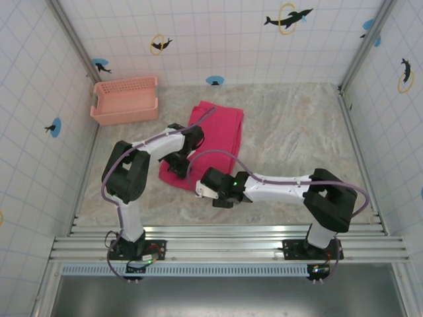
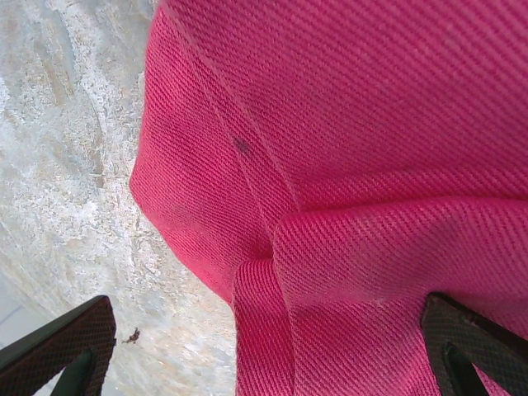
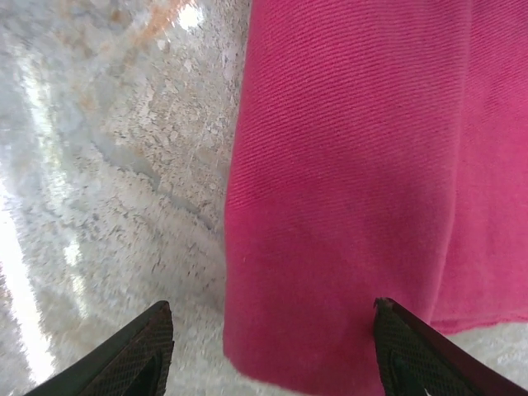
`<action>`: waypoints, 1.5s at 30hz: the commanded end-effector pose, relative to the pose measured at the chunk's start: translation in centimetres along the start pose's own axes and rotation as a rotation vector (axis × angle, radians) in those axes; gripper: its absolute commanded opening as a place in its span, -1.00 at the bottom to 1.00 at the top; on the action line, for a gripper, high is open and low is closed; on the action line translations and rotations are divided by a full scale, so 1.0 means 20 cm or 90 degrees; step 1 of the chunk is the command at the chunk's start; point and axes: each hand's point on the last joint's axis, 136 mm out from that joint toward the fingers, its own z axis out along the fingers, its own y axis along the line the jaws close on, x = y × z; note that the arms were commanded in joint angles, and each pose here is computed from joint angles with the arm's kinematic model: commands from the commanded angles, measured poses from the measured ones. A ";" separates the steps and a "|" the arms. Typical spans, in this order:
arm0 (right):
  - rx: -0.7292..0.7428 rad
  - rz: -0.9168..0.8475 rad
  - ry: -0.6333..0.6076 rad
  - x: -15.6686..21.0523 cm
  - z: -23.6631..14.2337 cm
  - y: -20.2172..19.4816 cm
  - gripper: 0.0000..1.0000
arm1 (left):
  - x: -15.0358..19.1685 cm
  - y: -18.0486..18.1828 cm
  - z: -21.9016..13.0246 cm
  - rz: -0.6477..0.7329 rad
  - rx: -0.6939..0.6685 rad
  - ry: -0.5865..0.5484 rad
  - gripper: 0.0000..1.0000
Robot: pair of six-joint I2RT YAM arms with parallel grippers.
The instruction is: Roll up the long pants
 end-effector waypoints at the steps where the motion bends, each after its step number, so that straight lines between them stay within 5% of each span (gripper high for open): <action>1: 0.022 -0.032 -0.005 -0.07 0.06 0.00 0.34 | -0.05 -0.03 0.04 0.001 0.022 -0.005 0.95; 12: 0.116 -0.115 0.078 -0.02 0.29 -0.01 0.24 | -0.05 -0.03 0.01 0.017 0.033 -0.004 0.95; 17: 0.156 -0.149 0.144 0.04 0.39 -0.06 -0.10 | -0.04 -0.02 -0.02 0.031 0.036 -0.008 0.95; 20: 0.087 -0.134 0.146 0.05 0.43 -0.01 -0.60 | -0.02 0.00 -0.04 0.045 0.035 -0.012 0.95; 25: -0.011 -0.095 0.118 0.04 0.33 0.05 -0.78 | 0.01 0.06 -0.09 0.034 0.038 -0.024 0.95; 36: -0.436 0.130 -0.006 -0.18 -0.11 0.14 -0.89 | -0.01 0.36 -0.59 -0.023 -0.015 -0.152 0.95; 45: -0.706 0.320 -0.109 -0.43 -0.35 0.02 -0.88 | 0.10 0.32 -0.56 -0.046 0.002 -0.165 0.95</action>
